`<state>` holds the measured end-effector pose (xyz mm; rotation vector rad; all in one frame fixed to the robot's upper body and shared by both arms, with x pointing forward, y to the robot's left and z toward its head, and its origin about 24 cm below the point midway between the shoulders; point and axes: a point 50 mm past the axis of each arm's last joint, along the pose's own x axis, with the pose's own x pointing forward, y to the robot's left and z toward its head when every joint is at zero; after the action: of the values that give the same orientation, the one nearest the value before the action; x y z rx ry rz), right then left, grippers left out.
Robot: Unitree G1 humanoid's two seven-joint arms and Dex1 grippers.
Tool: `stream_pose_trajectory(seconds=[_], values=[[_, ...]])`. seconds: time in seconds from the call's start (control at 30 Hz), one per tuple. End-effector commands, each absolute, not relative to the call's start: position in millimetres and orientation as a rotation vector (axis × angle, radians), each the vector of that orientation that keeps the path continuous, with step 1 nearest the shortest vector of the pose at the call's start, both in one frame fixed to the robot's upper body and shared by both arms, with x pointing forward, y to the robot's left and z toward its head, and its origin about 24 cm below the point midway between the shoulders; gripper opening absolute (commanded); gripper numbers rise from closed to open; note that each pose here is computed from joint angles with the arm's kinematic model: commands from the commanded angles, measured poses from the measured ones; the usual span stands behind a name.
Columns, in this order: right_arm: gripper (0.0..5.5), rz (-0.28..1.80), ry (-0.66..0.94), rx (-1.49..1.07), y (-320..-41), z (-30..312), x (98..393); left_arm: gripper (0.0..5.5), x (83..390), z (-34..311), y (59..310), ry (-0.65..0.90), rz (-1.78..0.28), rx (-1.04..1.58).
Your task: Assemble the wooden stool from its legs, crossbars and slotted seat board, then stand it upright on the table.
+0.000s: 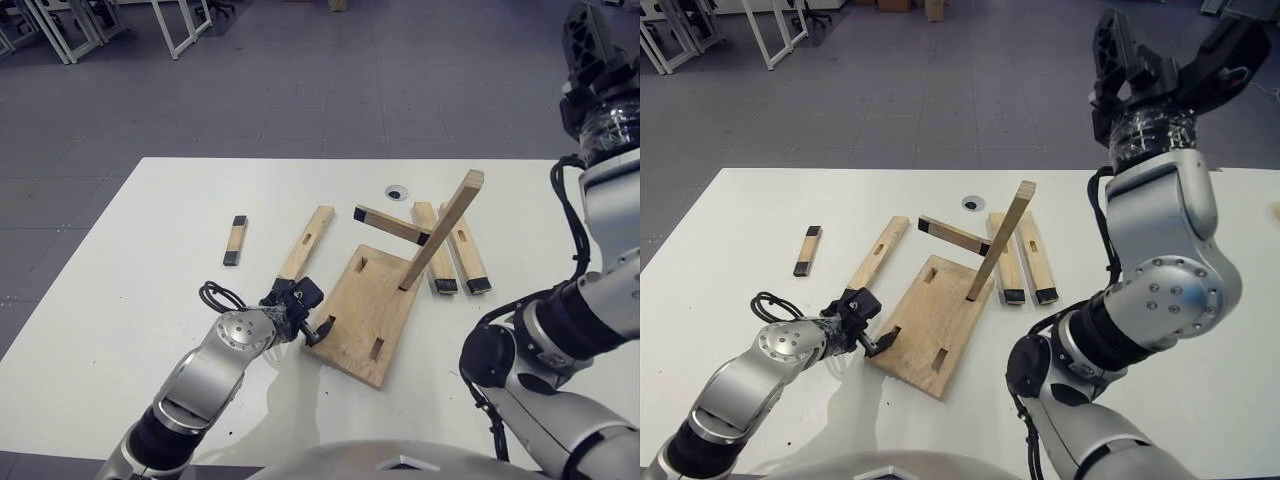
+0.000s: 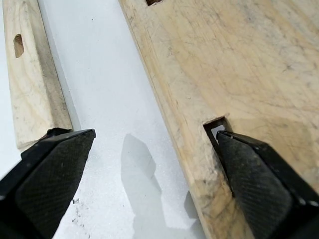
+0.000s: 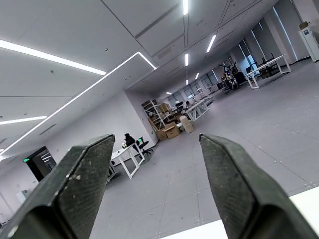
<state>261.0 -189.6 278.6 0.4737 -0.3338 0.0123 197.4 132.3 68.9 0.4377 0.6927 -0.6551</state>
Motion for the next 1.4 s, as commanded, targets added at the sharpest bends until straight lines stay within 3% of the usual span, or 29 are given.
stream_pose_trajectory(seconds=[0.03, 0.13, 0.23, 0.4, 0.53, 0.77, 1.07, 1.4], values=[[3.12, -0.263, 0.009, 0.194, -235, 209, 256, 4.52, 194, 54, 139, 0.788, -0.515, 0.368], [3.12, -0.084, 0.388, 0.179, -225, 126, 230, 4.52, 194, 54, 138, 0.785, -0.416, 0.318], [3.4, 0.045, 0.564, 0.171, -223, 86, 204, 4.52, 191, 55, 134, 0.794, -0.377, 0.273], [4.38, 0.06, 0.594, 0.101, -232, 71, 200, 4.52, 187, 58, 126, 0.803, -0.378, 0.23], [4.94, 0.093, 0.627, 0.076, -230, 57, 202, 4.52, 202, 79, 119, 0.726, -0.358, 0.109], [4.94, 0.117, 0.697, 0.005, -235, 24, 206, 4.52, 219, 120, 104, 0.598, -0.44, 0.034], [4.94, 0.172, 0.713, -0.089, -237, -2, 232, 4.52, 236, 138, 105, 0.54, -0.443, 0.042], [3.17, 0.167, 0.741, -0.096, -250, -21, 235, 4.52, 238, 138, 105, 0.542, -0.429, 0.032]])
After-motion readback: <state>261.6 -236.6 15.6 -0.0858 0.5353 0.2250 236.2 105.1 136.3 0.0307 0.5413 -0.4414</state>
